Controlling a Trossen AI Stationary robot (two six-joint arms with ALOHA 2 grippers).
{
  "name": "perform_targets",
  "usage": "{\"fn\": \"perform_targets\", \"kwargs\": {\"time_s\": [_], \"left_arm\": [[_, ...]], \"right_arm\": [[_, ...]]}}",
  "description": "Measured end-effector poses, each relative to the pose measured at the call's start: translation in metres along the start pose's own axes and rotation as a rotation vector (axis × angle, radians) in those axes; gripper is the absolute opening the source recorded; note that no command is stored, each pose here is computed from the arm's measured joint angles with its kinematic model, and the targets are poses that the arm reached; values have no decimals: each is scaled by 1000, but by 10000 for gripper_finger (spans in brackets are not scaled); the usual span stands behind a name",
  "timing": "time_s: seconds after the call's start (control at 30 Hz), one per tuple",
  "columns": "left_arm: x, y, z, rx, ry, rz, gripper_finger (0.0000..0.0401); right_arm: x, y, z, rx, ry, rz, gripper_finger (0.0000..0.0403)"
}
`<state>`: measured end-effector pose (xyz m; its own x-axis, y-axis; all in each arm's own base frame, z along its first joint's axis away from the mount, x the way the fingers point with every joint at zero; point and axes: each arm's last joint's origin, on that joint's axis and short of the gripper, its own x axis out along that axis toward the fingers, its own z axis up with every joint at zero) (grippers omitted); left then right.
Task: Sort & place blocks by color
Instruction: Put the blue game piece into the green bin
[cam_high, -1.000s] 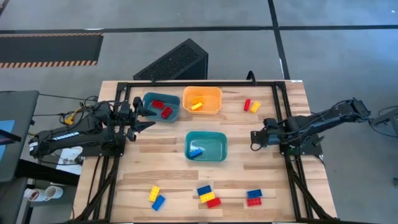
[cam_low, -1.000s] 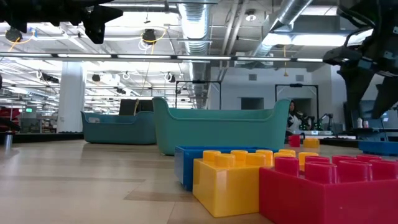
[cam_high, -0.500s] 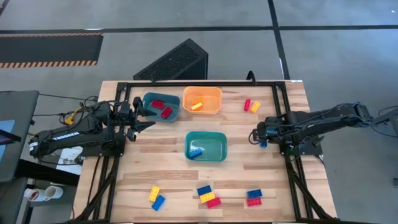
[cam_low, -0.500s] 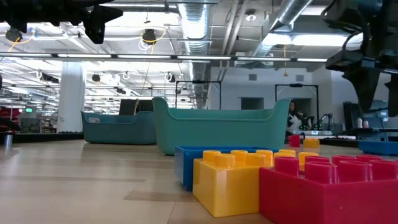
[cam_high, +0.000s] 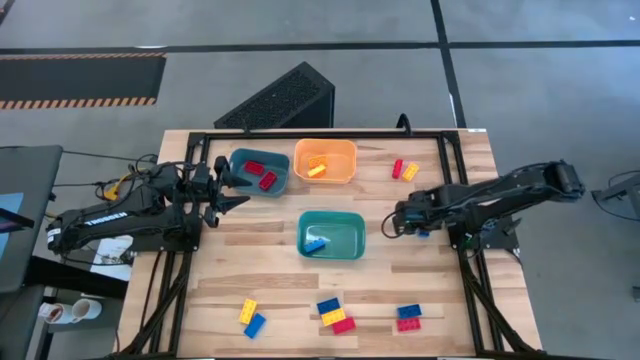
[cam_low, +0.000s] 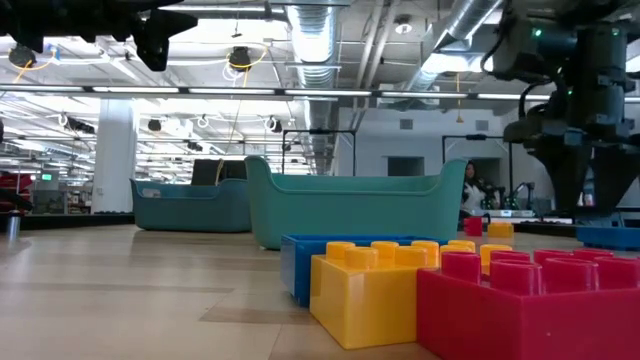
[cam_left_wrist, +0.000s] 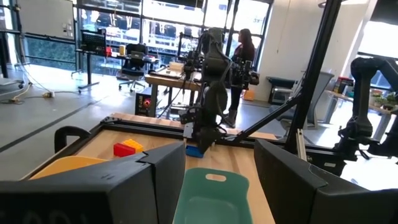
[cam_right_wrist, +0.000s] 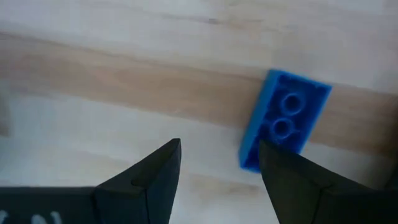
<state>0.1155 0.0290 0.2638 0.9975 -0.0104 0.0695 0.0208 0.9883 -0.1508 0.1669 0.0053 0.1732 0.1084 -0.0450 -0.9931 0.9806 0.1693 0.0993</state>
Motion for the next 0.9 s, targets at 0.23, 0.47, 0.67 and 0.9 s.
{"fn": "perform_targets", "kwargs": {"time_s": [0.23, 0.47, 0.67, 0.9], "left_arm": [[0, 0, 0, 2, 1, 1, 180], [0, 0, 0, 2, 1, 1, 180], [0, 0, 0, 6, 2, 1, 180], [0, 0, 0, 6, 3, -4, 180]], "right_arm": [[1, -7, 10, 11, -11, -67, 246], [0, -17, 16, 81, 33, -147, 296], [2, -17, 22, 132, 45, -151, 361], [17, -5, 27, 157, 72, -140, 399]]}}
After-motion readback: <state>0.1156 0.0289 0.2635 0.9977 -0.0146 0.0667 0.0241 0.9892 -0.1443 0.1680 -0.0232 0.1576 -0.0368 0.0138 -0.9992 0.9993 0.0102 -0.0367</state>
